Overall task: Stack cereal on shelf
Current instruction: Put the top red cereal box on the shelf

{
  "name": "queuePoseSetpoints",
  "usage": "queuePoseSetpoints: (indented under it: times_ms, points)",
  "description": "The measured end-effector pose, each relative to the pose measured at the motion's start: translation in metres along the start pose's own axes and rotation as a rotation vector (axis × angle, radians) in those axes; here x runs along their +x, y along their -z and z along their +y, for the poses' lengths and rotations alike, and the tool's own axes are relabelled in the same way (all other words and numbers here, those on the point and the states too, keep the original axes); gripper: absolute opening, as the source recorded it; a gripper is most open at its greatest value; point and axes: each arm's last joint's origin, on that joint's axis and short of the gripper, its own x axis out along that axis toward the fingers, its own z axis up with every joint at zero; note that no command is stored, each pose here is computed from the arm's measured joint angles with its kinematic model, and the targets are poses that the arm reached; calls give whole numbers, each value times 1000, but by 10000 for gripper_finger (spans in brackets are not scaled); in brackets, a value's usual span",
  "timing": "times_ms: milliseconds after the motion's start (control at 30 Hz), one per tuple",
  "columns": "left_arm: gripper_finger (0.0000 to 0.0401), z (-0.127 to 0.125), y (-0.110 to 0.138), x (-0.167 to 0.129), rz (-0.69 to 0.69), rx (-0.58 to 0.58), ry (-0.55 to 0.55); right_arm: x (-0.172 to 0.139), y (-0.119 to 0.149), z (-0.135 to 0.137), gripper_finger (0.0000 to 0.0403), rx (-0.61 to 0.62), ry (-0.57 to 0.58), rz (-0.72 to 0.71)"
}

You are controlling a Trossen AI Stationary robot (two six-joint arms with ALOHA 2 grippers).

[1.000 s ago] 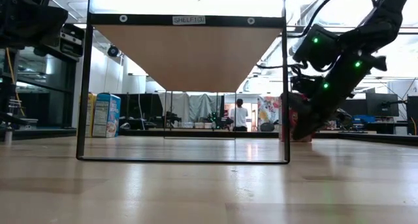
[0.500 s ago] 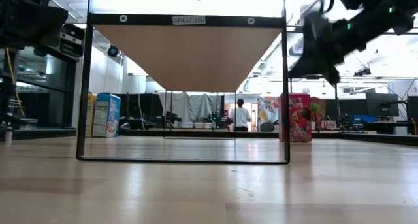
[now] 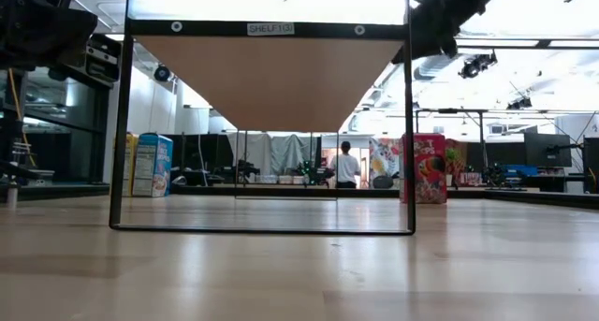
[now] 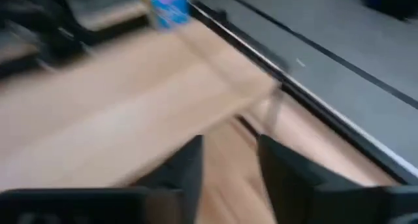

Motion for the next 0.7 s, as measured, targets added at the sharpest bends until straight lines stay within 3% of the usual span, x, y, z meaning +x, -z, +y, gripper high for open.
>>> queuePoseSetpoints:
  times_ms: [167, 267, 533, 700]
  points:
    - [3, 0, 0, 0, 0, 0, 0, 6, -18, -21, 269, -40, 54, 274]
    - [3, 0, 0, 0, 0, 0, 0, 16, -20, -34, 307, -54, 45, 390]
    - [3, 0, 0, 0, 0, 0, 0, 46, -9, -52, 323, -96, -78, 549]
    - [3, 0, 0, 0, 0, 0, 0, 50, -7, -55, 323, -248, -28, 559]
